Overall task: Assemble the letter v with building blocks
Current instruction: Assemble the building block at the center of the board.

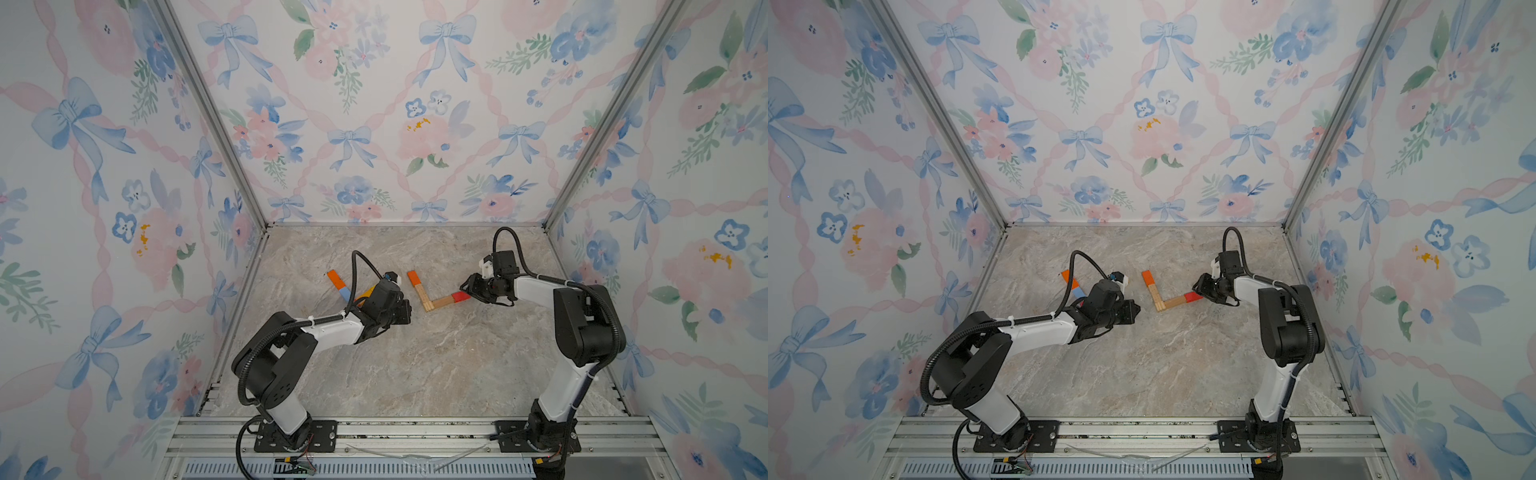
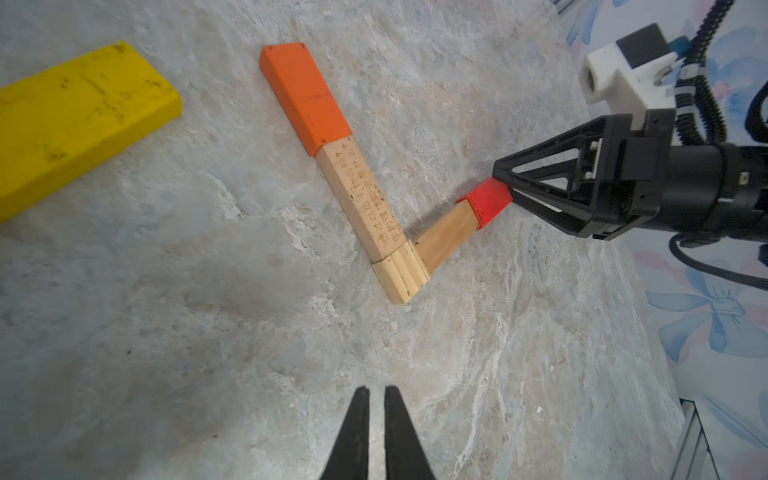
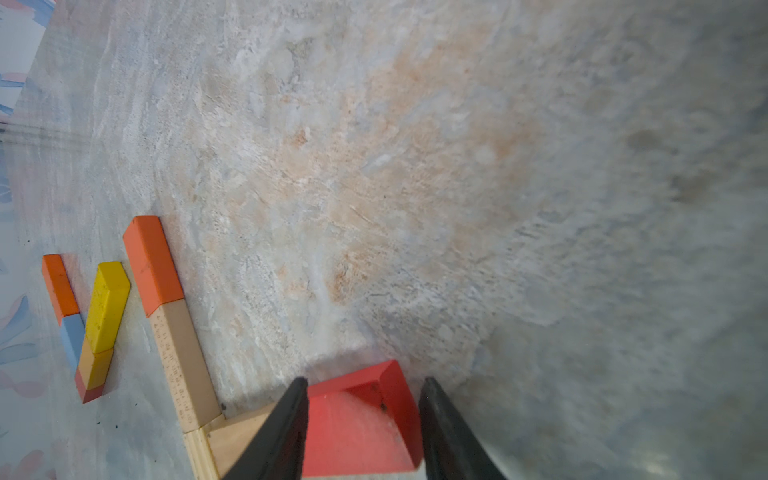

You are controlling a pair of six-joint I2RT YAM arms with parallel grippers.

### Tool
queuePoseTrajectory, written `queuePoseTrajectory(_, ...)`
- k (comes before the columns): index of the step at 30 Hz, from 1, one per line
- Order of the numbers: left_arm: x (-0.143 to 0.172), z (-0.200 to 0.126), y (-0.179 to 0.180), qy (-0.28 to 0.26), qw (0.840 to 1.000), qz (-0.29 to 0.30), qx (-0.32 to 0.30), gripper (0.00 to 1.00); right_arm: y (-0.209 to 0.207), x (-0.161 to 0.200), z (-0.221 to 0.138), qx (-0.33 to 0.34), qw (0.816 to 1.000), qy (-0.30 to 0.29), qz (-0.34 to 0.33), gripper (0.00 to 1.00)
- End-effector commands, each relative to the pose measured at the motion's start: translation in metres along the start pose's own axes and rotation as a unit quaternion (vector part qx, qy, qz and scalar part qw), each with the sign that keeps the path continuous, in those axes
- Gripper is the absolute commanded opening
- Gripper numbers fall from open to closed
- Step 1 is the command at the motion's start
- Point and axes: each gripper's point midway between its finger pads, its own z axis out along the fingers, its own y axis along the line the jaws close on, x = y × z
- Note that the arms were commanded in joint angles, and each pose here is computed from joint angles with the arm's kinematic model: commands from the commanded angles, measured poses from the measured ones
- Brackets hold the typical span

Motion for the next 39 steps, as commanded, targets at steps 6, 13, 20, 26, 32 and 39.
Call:
queuePoseTrajectory(6, 0.014, 0.026, -0.006, 0.042, 0.999, -0.023, 0.021, 0.10, -0.002, 0.001, -0.011, 0.008, 1.000, 0.000, -0.003, 0.50)
queuePoseTrajectory(13, 0.023, 0.041, -0.004, 0.058, 0.998, -0.030, 0.015, 0.10, -0.002, 0.000, -0.014, 0.006, 1.000, -0.003, -0.003, 0.52)
queuePoseTrajectory(20, 0.024, 0.053, 0.000, 0.055, 0.998, -0.038, -0.002, 0.09, -0.004, 0.000, -0.018, 0.008, 1.000, -0.006, -0.003, 0.54)
queuePoseTrajectory(26, 0.027, 0.062, 0.005, 0.060, 0.997, -0.046, -0.011, 0.09, -0.007, -0.001, -0.021, 0.007, 1.000, -0.011, 0.001, 0.55)
queuePoseTrajectory(32, 0.027, 0.069, 0.005, 0.062, 0.997, -0.050, -0.012, 0.10, -0.009, -0.001, -0.024, 0.006, 1.000, -0.015, 0.005, 0.55)
queuePoseTrajectory(39, 0.027, 0.073, 0.004, 0.064, 0.997, -0.052, -0.010, 0.09, -0.011, -0.002, -0.027, 0.005, 1.000, -0.018, 0.009, 0.55)
